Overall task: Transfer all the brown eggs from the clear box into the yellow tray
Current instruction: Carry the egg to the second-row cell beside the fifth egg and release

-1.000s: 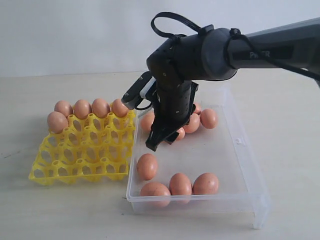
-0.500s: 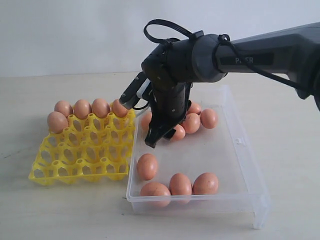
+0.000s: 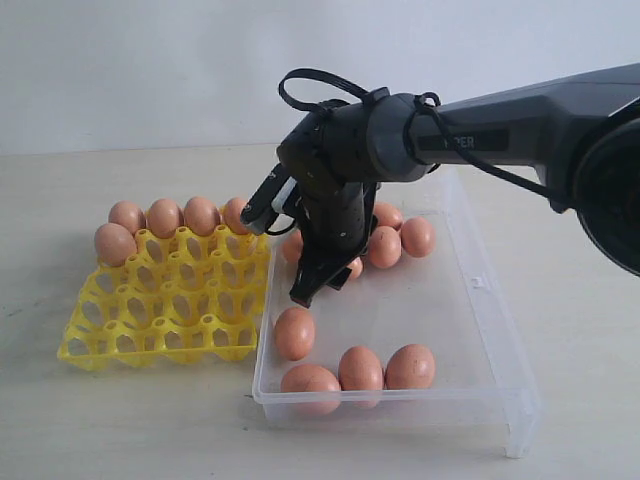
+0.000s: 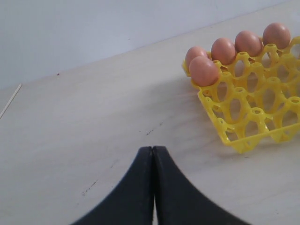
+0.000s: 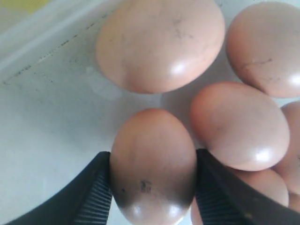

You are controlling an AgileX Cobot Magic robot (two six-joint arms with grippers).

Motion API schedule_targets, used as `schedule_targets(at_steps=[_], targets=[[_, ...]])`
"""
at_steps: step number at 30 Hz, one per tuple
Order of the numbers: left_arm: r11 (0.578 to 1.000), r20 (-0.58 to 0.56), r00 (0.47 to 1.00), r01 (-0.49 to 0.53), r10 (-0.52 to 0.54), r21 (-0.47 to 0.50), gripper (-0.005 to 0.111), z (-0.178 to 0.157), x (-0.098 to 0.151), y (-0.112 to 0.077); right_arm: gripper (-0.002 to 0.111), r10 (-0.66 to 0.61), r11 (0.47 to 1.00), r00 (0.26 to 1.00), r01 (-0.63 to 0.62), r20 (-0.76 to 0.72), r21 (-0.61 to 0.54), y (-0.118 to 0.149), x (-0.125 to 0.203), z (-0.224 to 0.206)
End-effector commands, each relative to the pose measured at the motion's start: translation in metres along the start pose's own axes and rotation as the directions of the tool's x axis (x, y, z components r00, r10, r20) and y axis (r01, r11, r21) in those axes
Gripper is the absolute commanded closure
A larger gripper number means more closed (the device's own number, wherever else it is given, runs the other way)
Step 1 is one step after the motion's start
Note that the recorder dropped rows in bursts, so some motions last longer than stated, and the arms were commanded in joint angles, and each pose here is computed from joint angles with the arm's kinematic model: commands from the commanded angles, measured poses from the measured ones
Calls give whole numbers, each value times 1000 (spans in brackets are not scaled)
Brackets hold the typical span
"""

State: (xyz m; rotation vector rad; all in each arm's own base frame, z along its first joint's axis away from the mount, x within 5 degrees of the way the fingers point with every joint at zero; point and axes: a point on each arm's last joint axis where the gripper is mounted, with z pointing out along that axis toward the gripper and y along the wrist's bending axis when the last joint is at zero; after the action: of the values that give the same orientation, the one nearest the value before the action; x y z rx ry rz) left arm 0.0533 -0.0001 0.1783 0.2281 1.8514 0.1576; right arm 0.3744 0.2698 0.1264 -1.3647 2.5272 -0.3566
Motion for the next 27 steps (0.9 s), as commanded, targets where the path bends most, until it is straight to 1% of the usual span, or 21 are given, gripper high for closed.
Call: schedule_targets(at_steps=[1,4,6,7,8,9,10,11,13,14,15,16,17,18,19,20,22,23,26,27], targets=[[1000,18,1000,4,-4,-2,107,-1,-2,0,108,7,1000,1000,-7,18,17,-8,-1,-15],[1000,18,1000,4,-4,-2,107,-1,-2,0,108,26,999,997,-28,71,29,-15,0,-40],[1000,18,1000,4,-4,-2,107,-1,-2,0,108,61,998,976,-66,210,20,-19,-3,-64],[1000,18,1000,4,-4,-2,107,-1,-2,0,108,98,995,942,-98,322,-16,-18,-8,-75],[1000,18,1000,4,-4,-2,107,-1,-2,0,108,131,991,888,-116,441,-61,-11,-14,-85],[1000,18,1000,4,-4,-2,107,-1,-2,0,108,150,989,817,-121,556,-88,-7,-22,-92],[1000,18,1000,4,-4,-2,107,-1,-2,0,108,179,984,727,-129,663,-124,2,-29,-97],[1000,18,1000,4,-4,-2,107,-1,-2,0,108,188,982,665,-135,723,-130,5,-32,-99],[1000,18,1000,4,-4,-2,107,-1,-2,0,108,258,964,542,-195,800,-179,15,-41,-94],[1000,18,1000,4,-4,-2,107,-1,-2,0,108,268,960,508,-207,819,-187,18,-44,-91],[1000,18,1000,4,-4,-2,107,-1,-2,0,108,276,958,490,-211,827,-194,22,-47,-84],[1000,18,1000,4,-4,-2,107,-1,-2,0,108,282,955,452,-212,846,-205,27,-52,-80],[1000,18,1000,4,-4,-2,107,-1,-2,0,108,274,958,438,-199,856,-205,32,-54,-74],[1000,18,1000,4,-4,-2,107,-1,-2,0,108,286,957,389,-166,876,-239,42,-59,-66],[1000,18,1000,4,-4,-2,107,-1,-2,0,108,325,945,356,-160,876,-285,45,-61,-63],[1000,18,1000,4,-4,-2,107,-1,-2,0,108,397,918,308,-132,865,-374,53,-64,-53],[1000,18,1000,4,-4,-2,107,-1,-2,0,108,440,898,281,-120,853,-424,59,-69,-37],[1000,18,1000,4,-4,-2,107,-1,-2,0,108,440,898,286,-120,851,-423,60,-72,-31],[1000,18,1000,4,-4,-2,107,-1,-2,0,108,486,874,290,-132,825,-468,65,-81,-11],[1000,18,1000,4,-4,-2,107,-1,-2,0,108,482,875,299,-124,823,-468,67,-82,-7]])
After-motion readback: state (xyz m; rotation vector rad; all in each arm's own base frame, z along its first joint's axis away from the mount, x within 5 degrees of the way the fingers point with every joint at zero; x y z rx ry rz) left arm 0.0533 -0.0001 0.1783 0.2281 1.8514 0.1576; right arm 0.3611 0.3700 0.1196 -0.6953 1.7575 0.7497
